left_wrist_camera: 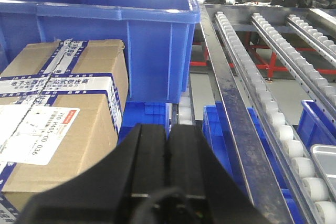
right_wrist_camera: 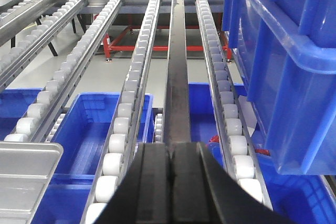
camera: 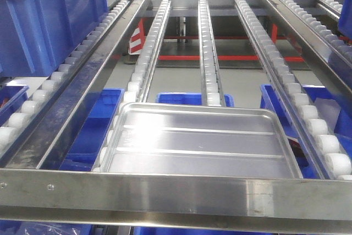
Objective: Grab silver tray and stack on right shelf
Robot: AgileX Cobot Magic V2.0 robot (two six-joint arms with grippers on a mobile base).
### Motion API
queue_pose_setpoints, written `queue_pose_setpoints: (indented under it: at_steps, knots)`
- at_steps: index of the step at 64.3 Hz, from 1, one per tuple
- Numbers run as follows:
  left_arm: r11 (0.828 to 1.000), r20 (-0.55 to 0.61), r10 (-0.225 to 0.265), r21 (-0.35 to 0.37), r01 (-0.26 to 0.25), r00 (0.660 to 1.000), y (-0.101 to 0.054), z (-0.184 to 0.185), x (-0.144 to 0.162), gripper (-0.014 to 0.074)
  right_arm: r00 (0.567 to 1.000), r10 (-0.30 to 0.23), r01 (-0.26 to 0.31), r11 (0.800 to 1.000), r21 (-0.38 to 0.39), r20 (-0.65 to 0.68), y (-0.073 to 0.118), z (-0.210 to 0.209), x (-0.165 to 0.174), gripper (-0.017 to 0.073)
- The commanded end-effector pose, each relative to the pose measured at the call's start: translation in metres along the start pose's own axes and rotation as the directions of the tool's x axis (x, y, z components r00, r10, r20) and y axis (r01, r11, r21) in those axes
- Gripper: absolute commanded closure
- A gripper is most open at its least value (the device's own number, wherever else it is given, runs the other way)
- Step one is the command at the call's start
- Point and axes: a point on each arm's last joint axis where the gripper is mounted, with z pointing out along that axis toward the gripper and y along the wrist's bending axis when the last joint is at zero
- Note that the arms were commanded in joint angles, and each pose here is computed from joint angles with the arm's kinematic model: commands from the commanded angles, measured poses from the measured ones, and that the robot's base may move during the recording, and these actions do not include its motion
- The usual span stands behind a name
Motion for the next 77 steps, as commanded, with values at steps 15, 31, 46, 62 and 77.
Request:
queue_pose_setpoints:
  at_steps: [15, 31, 46, 62, 77]
  knots:
    - [0.997, 0.222, -0.056, -0.035, 0.065, 0.973, 0.005, -0.003, -0.018, 0.0686, 0.965, -0.007, 0.012, 1.0, -0.016, 0.262, 0.002, -0.005, -0.025, 0.0503]
    - [1.0, 0.179, 0.028, 0.007, -0.03, 0.983, 0.001, -0.009, -0.098, 0.0686, 0.931, 0.008, 0.001, 1.0, -0.024, 0.364, 0.007, -0.022, -0.1, 0.0503]
    - [0.998, -0.05, 0.025, 0.06, -0.022, 0.998, -0.002, 0.023, -0.155, 0.0685, 0.965, 0.011, -0.003, 0.999, -0.032, 0.261, 0.01, 0.001, -0.143, 0.05]
    - [0.986, -0.297, -0.035, 0.145, 0.081, 0.954, -0.015, 0.087, -0.142, 0.0619, 0.994, 0.012, -0.005, 0.998, -0.067, 0.108, 0.015, 0.036, -0.138, 0.0313]
    - [0.963, -0.455, -0.052, 0.212, 0.165, 0.889, -0.032, 0.115, -0.129, 0.0232, 0.999, 0.009, -0.005, 0.995, -0.095, 0.05, 0.018, 0.046, -0.132, 0.0174]
